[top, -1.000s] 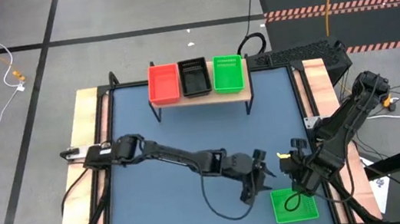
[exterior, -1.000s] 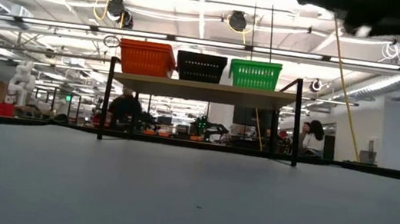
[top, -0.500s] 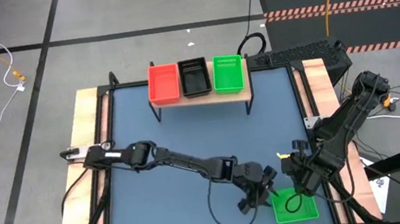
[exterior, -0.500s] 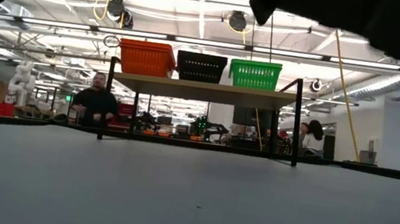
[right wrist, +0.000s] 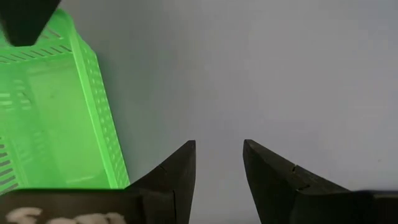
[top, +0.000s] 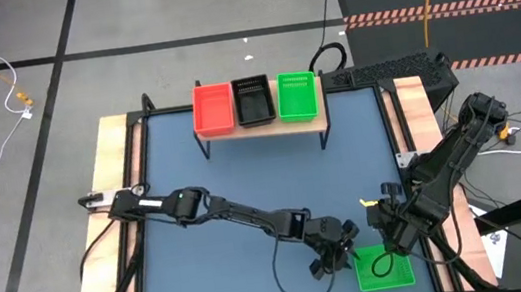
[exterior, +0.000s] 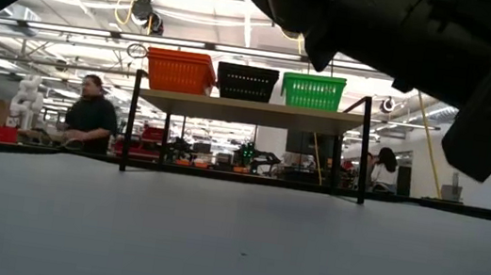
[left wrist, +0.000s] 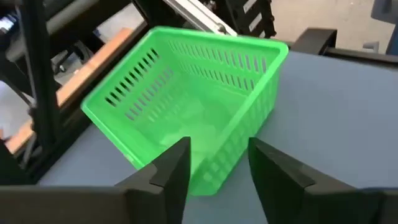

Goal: Stack baskets on shelf by color
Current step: Stack the green bin on the other green bins on the shelf

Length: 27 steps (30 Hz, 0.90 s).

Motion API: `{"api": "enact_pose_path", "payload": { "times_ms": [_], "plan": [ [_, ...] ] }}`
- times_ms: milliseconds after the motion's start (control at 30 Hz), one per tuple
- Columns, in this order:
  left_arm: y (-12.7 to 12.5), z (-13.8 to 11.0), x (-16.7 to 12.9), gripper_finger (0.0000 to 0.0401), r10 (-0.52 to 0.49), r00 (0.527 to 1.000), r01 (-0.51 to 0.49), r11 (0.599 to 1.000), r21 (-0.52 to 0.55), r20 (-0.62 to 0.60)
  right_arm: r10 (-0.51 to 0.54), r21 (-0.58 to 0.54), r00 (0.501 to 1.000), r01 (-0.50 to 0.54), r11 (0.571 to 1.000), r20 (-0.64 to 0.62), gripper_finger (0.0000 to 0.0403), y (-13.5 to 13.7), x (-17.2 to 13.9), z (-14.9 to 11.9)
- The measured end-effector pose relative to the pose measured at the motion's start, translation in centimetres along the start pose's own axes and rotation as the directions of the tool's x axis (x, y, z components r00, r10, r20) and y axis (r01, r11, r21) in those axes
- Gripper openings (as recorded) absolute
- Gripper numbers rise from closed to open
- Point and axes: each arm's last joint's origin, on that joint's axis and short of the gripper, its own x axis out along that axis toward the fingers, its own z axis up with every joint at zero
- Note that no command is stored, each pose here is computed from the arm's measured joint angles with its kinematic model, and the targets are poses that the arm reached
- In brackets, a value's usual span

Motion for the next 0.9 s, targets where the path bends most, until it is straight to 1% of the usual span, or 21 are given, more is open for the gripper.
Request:
{"api": "enact_pose_path", "payload": {
  "times_ms": [233, 667, 767, 833, 900],
  "plan": [
    [0.0, -0.1, 0.0, 0.0096, -0.002, 1.000, 0.002, 1.000, -0.013, -0.007, 0.001, 0.023, 1.000, -0.001, 1.000, 0.000, 0.0128, 0.0, 0.0, 0.0],
    [0.1, -0.2, 0.0, 0.0017, 0.015, 1.000, -0.016, 0.997, -0.079, -0.016, 0.006, -0.007, 1.000, -0.006, 1.000, 0.002, 0.0128, 0.3, -0.1, -0.5],
    [0.3, 0.1, -0.3, 0.0009, 0.019, 1.000, -0.020, 0.994, -0.108, -0.015, 0.006, -0.010, 1.000, -0.006, 1.000, 0.003, 0.0128, 0.4, -0.1, -0.5],
    [0.5, 0.5, -0.6, 0.0015, 0.028, 0.999, -0.031, 0.990, -0.138, -0.021, 0.006, -0.010, 1.000, -0.006, 1.000, 0.003, 0.0128, 0.4, -0.1, -0.5],
    [0.8, 0.9, -1.1, 0.0026, 0.040, 0.997, -0.050, 0.984, -0.170, -0.060, 0.005, -0.010, 1.000, -0.005, 1.000, 0.003, 0.0128, 0.3, -0.1, -0.5]
  ]
}}
